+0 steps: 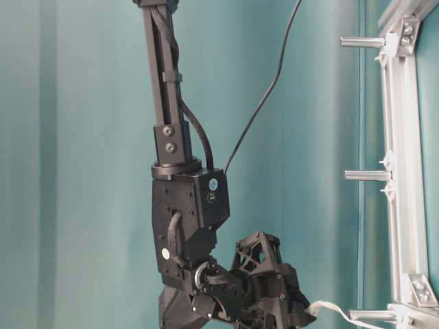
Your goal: Move the cable alternately left and right between 8 pins so it hooks onto each one.
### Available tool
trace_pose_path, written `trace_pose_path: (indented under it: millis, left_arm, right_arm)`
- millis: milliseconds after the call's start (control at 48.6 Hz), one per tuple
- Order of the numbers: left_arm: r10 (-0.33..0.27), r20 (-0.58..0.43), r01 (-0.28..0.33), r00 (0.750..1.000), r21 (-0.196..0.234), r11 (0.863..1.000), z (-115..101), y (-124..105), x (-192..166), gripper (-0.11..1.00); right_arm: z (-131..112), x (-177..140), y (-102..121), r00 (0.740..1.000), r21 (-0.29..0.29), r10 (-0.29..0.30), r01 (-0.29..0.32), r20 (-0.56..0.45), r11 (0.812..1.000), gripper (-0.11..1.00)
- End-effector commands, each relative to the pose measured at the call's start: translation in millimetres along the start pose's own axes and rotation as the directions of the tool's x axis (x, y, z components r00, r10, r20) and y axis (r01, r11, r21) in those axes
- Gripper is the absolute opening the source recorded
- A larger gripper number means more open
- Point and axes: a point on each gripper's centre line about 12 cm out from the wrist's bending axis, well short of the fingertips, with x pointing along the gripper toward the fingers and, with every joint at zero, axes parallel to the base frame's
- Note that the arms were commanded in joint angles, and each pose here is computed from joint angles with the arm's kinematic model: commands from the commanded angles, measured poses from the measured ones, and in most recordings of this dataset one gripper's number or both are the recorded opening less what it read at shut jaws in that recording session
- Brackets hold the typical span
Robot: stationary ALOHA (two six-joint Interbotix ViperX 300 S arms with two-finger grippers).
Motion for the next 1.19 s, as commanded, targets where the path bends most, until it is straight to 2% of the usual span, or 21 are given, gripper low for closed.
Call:
trace_pose_path:
  millis: [0,144,267,494,679,781,925,1008,1172]
  left_arm:
    - [0.002,0.010,-0.002,1.000,0.002,1.000,4.3,-0.2,0.3,0.78]
    - [0.000,0.008,0.000,1.000,0.003,1.000,3.6,-0.4,0.3,0.78]
    - [0.000,0.009,0.000,1.000,0.003,1.000,4.2,-0.5,0.3,0.78]
    - [0.001,0.006,-0.001,1.000,0.003,1.000,3.4,-0.3,0.5,0.78]
    - [0.002,-0.006,-0.002,1.000,0.003,1.000,0.6,0.1,0.4,0.78]
    - [0.004,-0.023,-0.004,1.000,-0.002,1.000,-0.9,0.3,0.4,0.78]
    - [0.006,-0.035,-0.006,0.999,0.001,1.000,-5.7,1.1,-3.8,0.78]
    - [0.001,-0.028,-0.001,1.000,-0.002,1.000,-12.0,1.7,-10.7,0.78]
    - [-0.020,0.079,0.020,0.997,0.004,1.000,-7.2,0.5,-26.1,0.78]
  right_arm:
    - [13.4,-16.3,-0.7,1.000,0.017,-0.003,0.003,0.022,1.000,0.13]
    - [0.0,-16.9,-1.8,0.999,0.000,-0.041,0.041,-0.018,0.999,0.13]
    - [-5.9,-21.7,-4.0,0.998,-0.011,-0.049,0.048,-0.036,0.999,0.13]
    - [-8.0,-36.3,-2.4,1.000,-0.008,0.008,-0.008,-0.026,1.000,0.13]
    - [-22.7,-57.9,-5.3,1.000,-0.014,-0.013,0.012,-0.029,1.000,0.13]
    - [-32.3,-69.3,-17.3,0.999,0.016,-0.021,0.021,-0.045,1.000,0.13]
    - [-43.5,-81.0,-27.3,0.998,0.047,0.045,-0.042,-0.054,0.998,0.13]
    - [-48.1,-85.2,-28.8,0.995,0.040,0.089,-0.087,-0.054,0.995,0.13]
    - [-52.0,-94.5,-24.9,0.985,0.040,0.164,-0.162,-0.054,0.986,0.13]
